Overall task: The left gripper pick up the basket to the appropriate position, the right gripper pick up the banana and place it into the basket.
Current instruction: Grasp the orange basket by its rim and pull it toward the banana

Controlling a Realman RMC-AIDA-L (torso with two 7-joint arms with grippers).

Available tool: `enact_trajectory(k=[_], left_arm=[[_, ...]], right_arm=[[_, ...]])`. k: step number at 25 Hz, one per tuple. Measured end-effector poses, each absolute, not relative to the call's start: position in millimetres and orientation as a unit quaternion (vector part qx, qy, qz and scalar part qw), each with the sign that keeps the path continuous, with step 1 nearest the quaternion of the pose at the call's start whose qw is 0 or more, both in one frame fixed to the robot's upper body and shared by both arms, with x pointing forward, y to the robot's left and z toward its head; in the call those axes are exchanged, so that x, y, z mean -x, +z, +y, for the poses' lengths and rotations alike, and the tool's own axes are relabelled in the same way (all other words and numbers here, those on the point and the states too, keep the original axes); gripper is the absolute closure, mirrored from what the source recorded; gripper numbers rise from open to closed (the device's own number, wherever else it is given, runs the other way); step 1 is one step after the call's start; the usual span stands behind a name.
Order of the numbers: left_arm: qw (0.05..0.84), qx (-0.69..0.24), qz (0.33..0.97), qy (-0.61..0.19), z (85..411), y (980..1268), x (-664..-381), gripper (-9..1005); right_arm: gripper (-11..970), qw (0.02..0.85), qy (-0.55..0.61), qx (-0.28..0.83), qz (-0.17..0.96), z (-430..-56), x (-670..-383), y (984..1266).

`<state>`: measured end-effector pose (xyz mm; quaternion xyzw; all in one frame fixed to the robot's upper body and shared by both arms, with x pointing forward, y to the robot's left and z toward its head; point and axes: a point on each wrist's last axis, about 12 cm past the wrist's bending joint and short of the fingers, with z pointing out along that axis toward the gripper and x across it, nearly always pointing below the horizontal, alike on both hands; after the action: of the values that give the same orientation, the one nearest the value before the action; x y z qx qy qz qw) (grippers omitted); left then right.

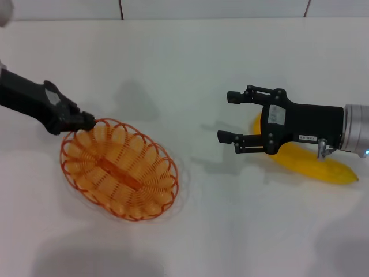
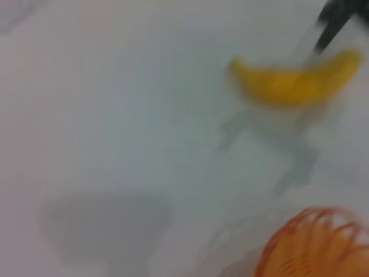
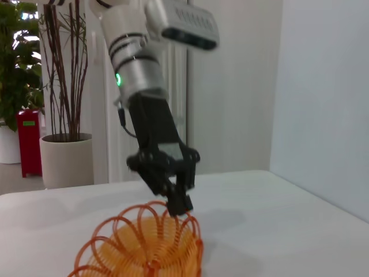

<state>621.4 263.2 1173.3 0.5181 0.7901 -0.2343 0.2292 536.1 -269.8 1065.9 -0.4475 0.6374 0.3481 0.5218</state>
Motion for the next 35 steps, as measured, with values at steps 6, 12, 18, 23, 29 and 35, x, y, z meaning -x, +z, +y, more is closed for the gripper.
enact_trajectory(k=[6,12,18,23,29,35], left_arm=[[0.255,-0.482,0.794,-0.267,268.5,1183.6,-617.7,924],[0.258,-0.464,0.803,-0.271,270.1,1181.6,-618.1,922],[0.259,-0.464,0.804,-0.268,271.1,1182.5,-618.7,920],[0.251,-0.476,0.804,-0.254,272.5,1181.4,-618.7,918],[0.255,-0.542,0.779,-0.186,266.0,1181.1,-616.7,916],[0.272,-0.585,0.754,-0.121,259.0,1179.5,-610.9,730]], right_arm=[[101,0.522,0.347,0.447,0.638,-270.5,-536.2,1065.9],[102,0.522,0.347,0.449,0.637,-269.5,-537.5,1066.9],[103,0.522,0.347,0.447,0.638,-270.3,-536.6,1066.2],[103,0.523,0.348,0.447,0.637,-270.2,-536.5,1066.3],[104,0.523,0.348,0.447,0.637,-270.2,-536.4,1066.4],[105,0.523,0.347,0.448,0.637,-270.3,-536.7,1066.6]])
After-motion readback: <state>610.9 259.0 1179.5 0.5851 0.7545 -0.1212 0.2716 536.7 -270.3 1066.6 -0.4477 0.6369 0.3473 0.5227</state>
